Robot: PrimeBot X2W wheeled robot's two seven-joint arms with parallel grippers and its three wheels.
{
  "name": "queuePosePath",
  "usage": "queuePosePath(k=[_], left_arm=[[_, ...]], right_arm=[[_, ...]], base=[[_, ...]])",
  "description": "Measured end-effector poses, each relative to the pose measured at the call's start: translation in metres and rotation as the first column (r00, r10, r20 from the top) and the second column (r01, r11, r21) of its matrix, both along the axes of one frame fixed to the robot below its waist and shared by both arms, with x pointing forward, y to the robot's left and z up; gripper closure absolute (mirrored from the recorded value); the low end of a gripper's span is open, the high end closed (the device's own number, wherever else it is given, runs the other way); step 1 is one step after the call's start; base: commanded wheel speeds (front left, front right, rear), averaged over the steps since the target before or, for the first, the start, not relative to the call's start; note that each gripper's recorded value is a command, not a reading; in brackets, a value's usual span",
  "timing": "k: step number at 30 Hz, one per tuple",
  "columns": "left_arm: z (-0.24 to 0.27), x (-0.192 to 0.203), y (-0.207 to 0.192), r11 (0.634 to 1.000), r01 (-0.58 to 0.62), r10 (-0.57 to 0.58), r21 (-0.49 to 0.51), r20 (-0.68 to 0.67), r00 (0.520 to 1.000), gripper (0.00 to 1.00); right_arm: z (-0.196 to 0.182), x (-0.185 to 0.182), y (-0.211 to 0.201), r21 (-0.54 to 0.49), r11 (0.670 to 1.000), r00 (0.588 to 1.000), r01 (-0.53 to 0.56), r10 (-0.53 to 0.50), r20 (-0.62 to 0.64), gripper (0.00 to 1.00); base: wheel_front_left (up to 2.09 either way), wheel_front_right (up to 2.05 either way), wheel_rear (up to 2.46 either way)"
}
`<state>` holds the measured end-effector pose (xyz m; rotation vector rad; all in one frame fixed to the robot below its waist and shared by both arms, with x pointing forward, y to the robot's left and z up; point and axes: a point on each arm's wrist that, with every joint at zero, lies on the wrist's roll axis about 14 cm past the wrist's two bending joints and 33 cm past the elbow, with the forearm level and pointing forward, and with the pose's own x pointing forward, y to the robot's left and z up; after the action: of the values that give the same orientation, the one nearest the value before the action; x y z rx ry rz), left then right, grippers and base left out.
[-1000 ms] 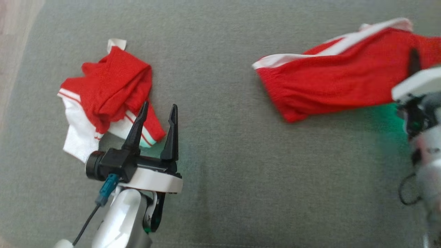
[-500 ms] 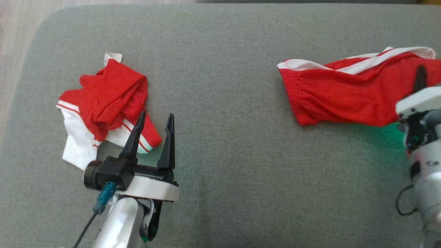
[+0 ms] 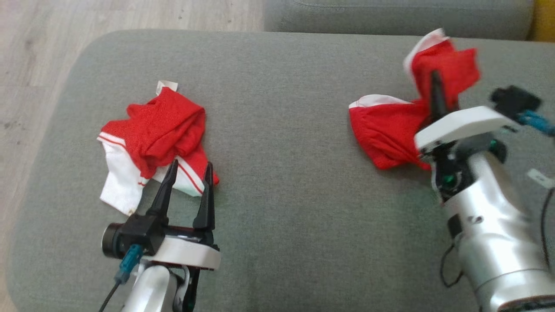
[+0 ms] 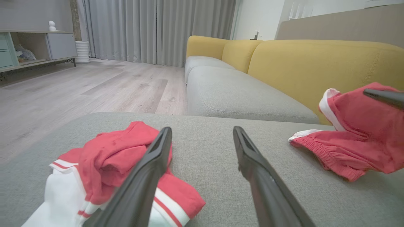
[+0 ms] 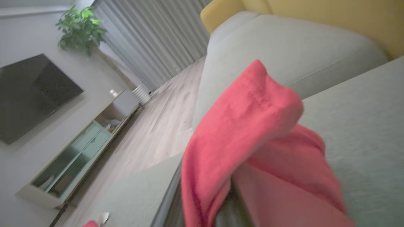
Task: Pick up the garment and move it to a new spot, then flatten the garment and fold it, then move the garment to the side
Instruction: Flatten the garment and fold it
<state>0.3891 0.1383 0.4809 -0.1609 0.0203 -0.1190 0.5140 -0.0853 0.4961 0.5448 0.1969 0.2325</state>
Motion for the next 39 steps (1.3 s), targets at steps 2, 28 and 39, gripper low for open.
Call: queuePosePath(k=[2,28,39], left_arm=[[0.001,-0.001,0.002,1.000,-0.005,0.005,0.001,0.002,1.000,0.00],[0.001,-0.013,-0.002,1.000,-0.005,0.005,-0.013,0.000,1.000,0.00],[0.016,-0.009,-0.026,0.998,0.066,-0.065,-0.019,0.046,0.997,0.00]], right_arm=[[-0.002,-0.004,0.012,-0.012,0.999,0.999,-0.037,0.037,-0.002,1.00],[-0.078,-0.075,0.052,-0.537,0.763,0.924,-0.361,0.369,-0.098,0.00],[-0.021,-0.073,0.009,-0.483,0.863,0.967,-0.148,0.228,0.113,0.00]], base=[[0.00,0.00,0.00],[0.00,0.00,0.00],[0.00,0.00,0.00]])
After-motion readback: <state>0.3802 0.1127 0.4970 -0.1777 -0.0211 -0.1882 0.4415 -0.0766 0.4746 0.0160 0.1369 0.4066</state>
